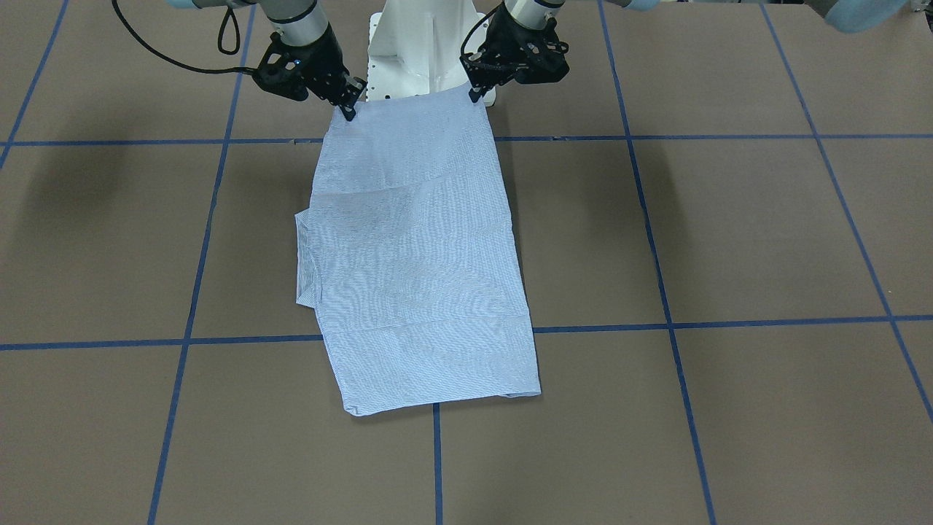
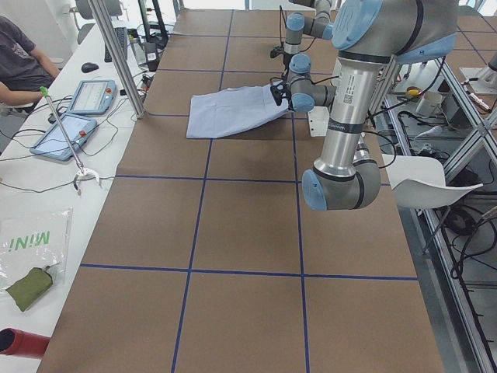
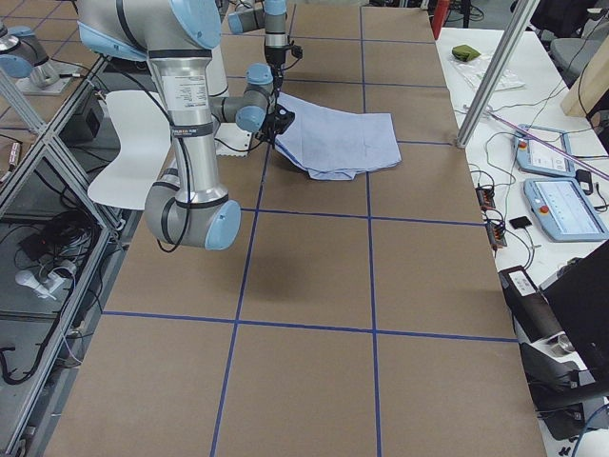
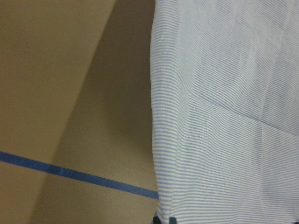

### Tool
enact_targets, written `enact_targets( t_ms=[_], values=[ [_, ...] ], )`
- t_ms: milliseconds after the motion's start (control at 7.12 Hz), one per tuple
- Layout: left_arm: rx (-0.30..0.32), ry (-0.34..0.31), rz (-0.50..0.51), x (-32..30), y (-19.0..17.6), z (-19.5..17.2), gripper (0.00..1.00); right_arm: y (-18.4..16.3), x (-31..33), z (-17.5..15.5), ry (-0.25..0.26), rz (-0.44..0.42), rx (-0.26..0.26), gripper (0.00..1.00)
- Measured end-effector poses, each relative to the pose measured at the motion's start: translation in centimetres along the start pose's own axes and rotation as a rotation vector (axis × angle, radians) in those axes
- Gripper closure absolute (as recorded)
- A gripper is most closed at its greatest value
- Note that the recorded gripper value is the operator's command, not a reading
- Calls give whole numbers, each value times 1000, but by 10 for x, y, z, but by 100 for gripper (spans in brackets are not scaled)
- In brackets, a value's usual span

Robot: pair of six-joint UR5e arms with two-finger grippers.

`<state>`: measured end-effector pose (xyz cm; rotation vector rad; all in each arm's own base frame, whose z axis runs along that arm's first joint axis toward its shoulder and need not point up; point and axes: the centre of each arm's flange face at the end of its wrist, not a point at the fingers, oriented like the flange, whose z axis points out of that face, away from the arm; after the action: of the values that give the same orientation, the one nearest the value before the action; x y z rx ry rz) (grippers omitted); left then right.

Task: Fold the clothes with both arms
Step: 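Lift the near end of the shirt with both grippers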

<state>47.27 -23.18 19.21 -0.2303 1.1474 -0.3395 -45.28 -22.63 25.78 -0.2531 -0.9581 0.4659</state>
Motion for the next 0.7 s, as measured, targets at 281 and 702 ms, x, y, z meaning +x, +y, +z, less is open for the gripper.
enact_targets(
  t_ms=[281,702],
  values=[
    [-34,-31,9,-1,22,-18,100,13,5,-24,-13,-15,-70,100],
    [-119,-29,43,-3,61,-40,100,45,9,-53,-11,-49,-231,100]
  ],
)
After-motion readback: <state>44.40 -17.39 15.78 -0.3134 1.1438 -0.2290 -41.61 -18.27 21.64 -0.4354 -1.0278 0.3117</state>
